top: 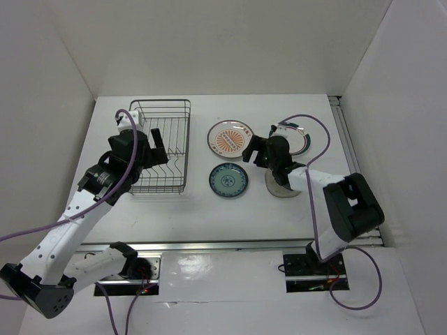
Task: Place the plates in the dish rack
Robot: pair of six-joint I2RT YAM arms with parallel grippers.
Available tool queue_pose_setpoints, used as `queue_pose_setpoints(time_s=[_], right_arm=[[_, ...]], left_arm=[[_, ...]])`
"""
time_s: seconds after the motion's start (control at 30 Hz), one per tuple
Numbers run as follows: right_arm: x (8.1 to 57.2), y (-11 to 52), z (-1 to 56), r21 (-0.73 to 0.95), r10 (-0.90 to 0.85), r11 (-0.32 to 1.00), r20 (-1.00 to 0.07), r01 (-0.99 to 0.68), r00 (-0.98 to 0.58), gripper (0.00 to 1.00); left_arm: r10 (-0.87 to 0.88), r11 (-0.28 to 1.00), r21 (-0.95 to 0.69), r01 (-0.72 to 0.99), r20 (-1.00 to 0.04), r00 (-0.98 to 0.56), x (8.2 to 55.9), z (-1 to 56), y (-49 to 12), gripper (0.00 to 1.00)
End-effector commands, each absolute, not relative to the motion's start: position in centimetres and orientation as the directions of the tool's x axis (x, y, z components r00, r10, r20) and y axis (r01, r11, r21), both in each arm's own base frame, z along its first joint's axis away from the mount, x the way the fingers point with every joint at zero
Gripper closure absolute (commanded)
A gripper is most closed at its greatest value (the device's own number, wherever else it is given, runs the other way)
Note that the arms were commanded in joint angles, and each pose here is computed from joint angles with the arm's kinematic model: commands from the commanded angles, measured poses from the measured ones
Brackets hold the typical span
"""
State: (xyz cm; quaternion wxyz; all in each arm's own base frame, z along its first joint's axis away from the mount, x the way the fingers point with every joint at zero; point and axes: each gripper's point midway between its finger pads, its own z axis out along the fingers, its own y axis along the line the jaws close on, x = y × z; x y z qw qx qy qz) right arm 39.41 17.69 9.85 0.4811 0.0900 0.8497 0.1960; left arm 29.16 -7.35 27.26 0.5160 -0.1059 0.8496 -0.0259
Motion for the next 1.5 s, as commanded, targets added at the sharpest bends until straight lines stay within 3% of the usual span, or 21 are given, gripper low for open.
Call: queue_pose_setpoints(time_s=[0.0,0.43,0.6,0.67,0.7,0.73,0.83,0.9,1.07,1.17,1.47], right_arm=[[42.9,18.2,11.2,0.540,0.450,0.838,-0.761,-0.072,-0.468,0.02],[48.1,19.5,5.7,0.591,0.472,0.805,-0.688,-0.048,-0.551,0.06],[50.1,19.5,3.9,0.637,0.518,0.771,-0.634,-0.010,-0.574,0.13],[50.3,19.5,2.2,0.645,0.520,0.764,-0.609,0.007,-0.599,0.23],[50.9,19.1,2.1,0.651,0.534,0.758,-0.599,0.024,-0.597,0.36],[50.9,19.1,1.6,0.648,0.532,0.761,-0.593,0.033,-0.605,0.37],[51.1,18.5,0.5,0.668,0.553,0.742,-0.557,0.061,-0.620,0.88],[51.2,17.5,-0.1,0.679,0.573,0.729,-0.536,0.087,-0.621,1.00],[50.8,17.5,-0.7,0.691,0.574,0.717,-0.507,0.095,-0.644,1.00],[51.2,17.0,2.4,0.713,0.596,0.699,-0.538,0.055,-0.596,1.00],[50.2,17.2,21.5,0.657,0.559,0.721,-0.739,-0.219,-0.377,1.00]], left_arm=[[-0.183,0.982,-0.144,-0.121,-0.883,-0.432,29.5,27.3,-7.9,0.00],[-0.177,0.984,-0.149,-0.100,-0.884,-0.432,29.5,27.4,-8.3,0.00],[-0.177,0.984,-0.149,-0.100,-0.884,-0.432,29.5,27.4,-8.3,0.00],[-0.174,0.984,-0.144,-0.101,-0.881,-0.439,29.7,27.2,-8.4,0.00],[-0.174,0.984,-0.144,-0.101,-0.881,-0.439,29.7,27.2,-8.4,0.00],[-0.174,0.984,-0.144,-0.101,-0.881,-0.439,29.7,27.2,-8.4,0.00],[-0.174,0.984,-0.144,-0.101,-0.881,-0.439,29.7,27.2,-8.4,0.00],[-0.174,0.984,-0.144,-0.101,-0.881,-0.439,29.7,27.2,-8.4,0.00],[-0.174,0.985,-0.147,-0.094,-0.880,-0.442,29.6,27.1,-8.5,0.00],[-0.162,0.986,-0.132,-0.097,-0.870,-0.465,29.9,26.2,-8.6,0.00],[-0.137,0.984,-0.173,0.030,-0.863,-0.486,30.2,25.9,-11.1,0.00]])
